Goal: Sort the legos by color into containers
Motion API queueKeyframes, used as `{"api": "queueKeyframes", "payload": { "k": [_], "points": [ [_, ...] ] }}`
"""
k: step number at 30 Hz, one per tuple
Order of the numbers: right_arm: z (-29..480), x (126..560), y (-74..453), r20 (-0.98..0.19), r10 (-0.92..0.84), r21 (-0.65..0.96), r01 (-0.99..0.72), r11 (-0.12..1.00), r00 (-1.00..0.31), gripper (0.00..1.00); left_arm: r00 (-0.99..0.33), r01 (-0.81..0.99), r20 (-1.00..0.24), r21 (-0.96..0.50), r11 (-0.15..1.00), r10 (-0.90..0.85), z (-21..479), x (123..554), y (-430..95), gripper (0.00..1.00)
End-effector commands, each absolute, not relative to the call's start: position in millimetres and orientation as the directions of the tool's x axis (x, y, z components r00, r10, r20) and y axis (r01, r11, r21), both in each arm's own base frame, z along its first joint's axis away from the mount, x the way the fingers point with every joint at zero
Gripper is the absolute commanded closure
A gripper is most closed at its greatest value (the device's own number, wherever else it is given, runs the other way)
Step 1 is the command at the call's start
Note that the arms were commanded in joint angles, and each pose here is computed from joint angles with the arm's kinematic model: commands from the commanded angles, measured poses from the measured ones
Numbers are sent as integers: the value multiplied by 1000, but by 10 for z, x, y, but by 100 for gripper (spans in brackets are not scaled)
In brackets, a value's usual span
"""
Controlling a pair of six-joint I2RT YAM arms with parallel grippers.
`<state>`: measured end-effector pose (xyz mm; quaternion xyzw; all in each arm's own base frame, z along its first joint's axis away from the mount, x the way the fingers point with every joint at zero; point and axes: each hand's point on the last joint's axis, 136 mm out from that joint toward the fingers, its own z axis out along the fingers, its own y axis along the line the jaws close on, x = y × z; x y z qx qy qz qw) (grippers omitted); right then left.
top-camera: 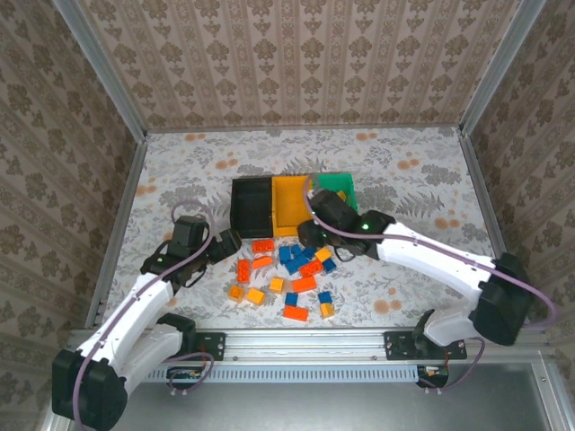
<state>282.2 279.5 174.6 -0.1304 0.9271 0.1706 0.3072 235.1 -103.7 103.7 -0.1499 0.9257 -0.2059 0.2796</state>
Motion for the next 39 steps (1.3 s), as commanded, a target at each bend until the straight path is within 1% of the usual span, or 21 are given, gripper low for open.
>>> {"api": "queueKeyframes", "payload": {
  "k": [1,4,7,10,14,15,16,18,20,23,25,28,31,33,36,39],
  "points": [
    [1550,3076,3001,-592,-196,190,-372,909,-782,68,-806,-186,-443,-441,878,-393,970,2259,-956,0],
    [1435,3442,3117,-591,-163,180,-326,928,-790,68,-809,-202,-434,-427,881,-396,925,2219,-916,0],
    [1292,3769,3115,-587,-103,184,-257,949,-803,68,-812,-196,-435,-423,885,-389,907,2204,-911,0],
    [1188,3994,3109,-582,-71,181,-214,960,-810,65,-815,-170,-445,-427,888,-370,914,2220,-937,0],
    [1084,4155,3109,-557,-41,179,-168,970,-829,60,-822,-147,-451,-420,896,-347,920,2251,-963,0],
    [1064,4174,3113,-546,-27,189,-155,970,-837,57,-826,-136,-452,-420,897,-337,918,2259,-983,0],
    [1055,4186,3128,-539,-15,204,-148,968,-842,51,-831,-124,-451,-420,899,-325,911,2266,-1009,0],
    [1098,4202,3158,-542,-2,222,-145,964,-840,37,-835,-100,-461,-413,905,-302,910,2285,-1060,0],
    [1169,4204,3161,-552,8,233,-145,962,-834,32,-841,-85,-464,-395,915,-279,882,2288,-1105,0],
    [1281,4168,3135,-571,23,252,-149,956,-820,30,-860,-39,-463,-361,932,-216,846,2293,-1186,0],
    [1314,4115,3102,-577,30,264,-151,953,-816,29,-879,21,-456,-325,945,-137,802,2270,-1293,1],
    [1297,4035,3023,-577,36,265,-146,953,-816,29,-892,70,-449,-257,964,-55,710,2245,-1368,10],
    [1267,3986,2932,-576,45,263,-133,956,-816,29,-902,86,-431,-202,976,-10,629,2211,-1378,19],
    [1247,3971,2869,-572,55,264,-120,957,-818,29,-906,100,-424,-180,979,14,596,2178,-1389,21],
    [1251,3964,2794,-574,72,273,-107,956,-816,29,-905,132,-421,-145,981,60,566,2124,-1416,21],
    [1297,3970,2753,-584,89,285,-101,953,-807,29,-915,141,-393,-111,984,87,483,2069,-1421,24]
  ]
}}
